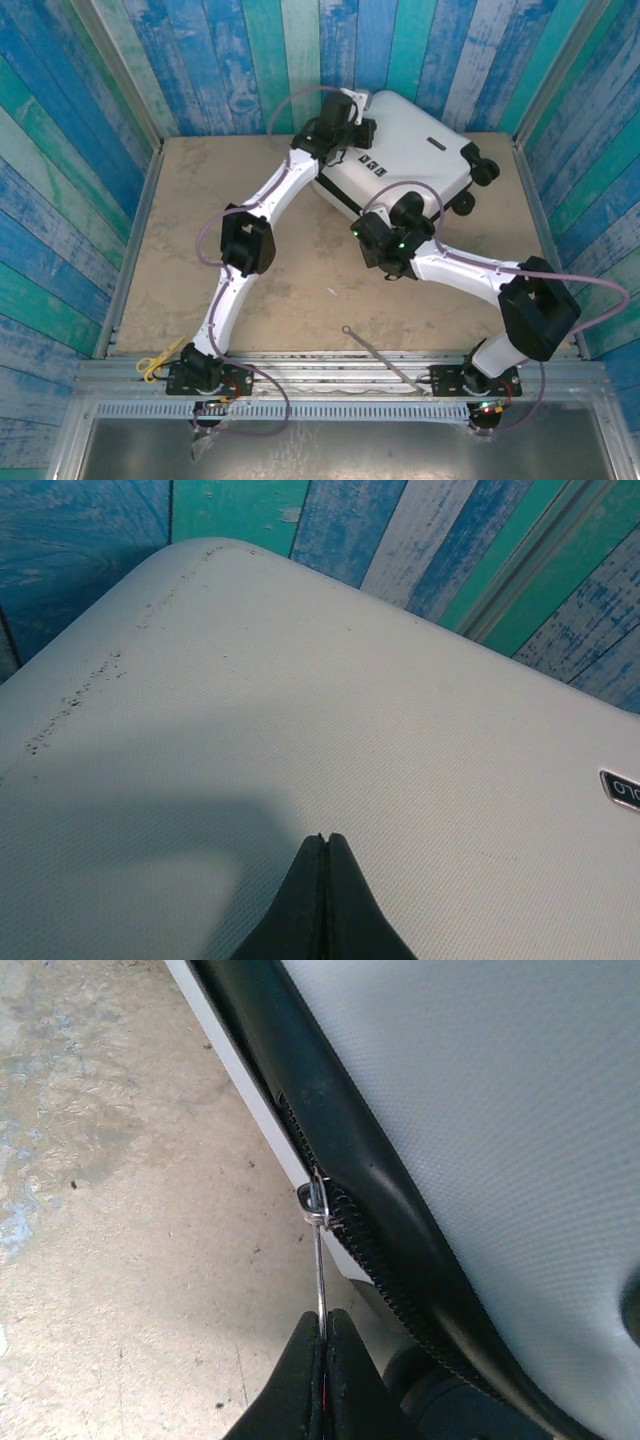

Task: Pack the luggage

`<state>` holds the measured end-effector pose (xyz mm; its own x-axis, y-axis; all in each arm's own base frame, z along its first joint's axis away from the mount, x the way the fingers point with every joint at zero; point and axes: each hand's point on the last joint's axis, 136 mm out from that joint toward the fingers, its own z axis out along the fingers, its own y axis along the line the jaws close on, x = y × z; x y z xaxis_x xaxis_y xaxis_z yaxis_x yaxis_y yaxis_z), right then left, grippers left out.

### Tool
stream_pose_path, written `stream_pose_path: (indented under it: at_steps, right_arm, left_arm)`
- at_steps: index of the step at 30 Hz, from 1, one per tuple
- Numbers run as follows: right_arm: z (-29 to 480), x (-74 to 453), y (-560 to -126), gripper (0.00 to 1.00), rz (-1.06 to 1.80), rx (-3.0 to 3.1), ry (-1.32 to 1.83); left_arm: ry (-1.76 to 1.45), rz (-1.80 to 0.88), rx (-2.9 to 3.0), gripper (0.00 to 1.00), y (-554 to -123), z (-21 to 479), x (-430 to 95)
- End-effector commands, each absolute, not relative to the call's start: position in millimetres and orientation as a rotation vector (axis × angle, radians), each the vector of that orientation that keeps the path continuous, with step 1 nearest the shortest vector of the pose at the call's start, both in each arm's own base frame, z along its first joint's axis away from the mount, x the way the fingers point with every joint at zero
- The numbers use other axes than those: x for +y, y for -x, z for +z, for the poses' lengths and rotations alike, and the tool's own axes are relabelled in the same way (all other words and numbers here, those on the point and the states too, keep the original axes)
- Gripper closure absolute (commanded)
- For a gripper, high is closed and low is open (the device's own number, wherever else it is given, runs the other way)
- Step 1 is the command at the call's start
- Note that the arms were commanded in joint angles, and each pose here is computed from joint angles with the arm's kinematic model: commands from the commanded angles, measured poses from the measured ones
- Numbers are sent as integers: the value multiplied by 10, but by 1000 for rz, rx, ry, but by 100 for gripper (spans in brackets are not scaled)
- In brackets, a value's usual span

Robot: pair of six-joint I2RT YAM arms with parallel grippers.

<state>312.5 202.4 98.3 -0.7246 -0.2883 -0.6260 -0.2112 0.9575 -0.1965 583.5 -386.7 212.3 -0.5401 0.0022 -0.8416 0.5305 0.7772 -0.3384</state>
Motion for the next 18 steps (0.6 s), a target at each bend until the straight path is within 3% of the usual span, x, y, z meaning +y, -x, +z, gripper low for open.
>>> stream_pose_path:
  at_steps: [1, 6, 12, 18]
  right_arm:
    - [757, 1610, -2511, 99, -264, 2598, 317]
    - [671, 1397, -2316, 100, -225, 2547, 94]
    - [667, 1053, -2108, 99, 27, 2399, -246]
    - [710, 781, -1977, 100, 112, 2364, -324]
  left_arm:
    - [-324, -481, 2817, 100, -5058, -620, -3248]
    - [-286, -506, 2829, 100, -5053, -629, -3180]
    - [-274, -505, 2837, 100, -5027, -632, -3153]
    - [-271, -507, 2823, 100, -5020, -619, -3147]
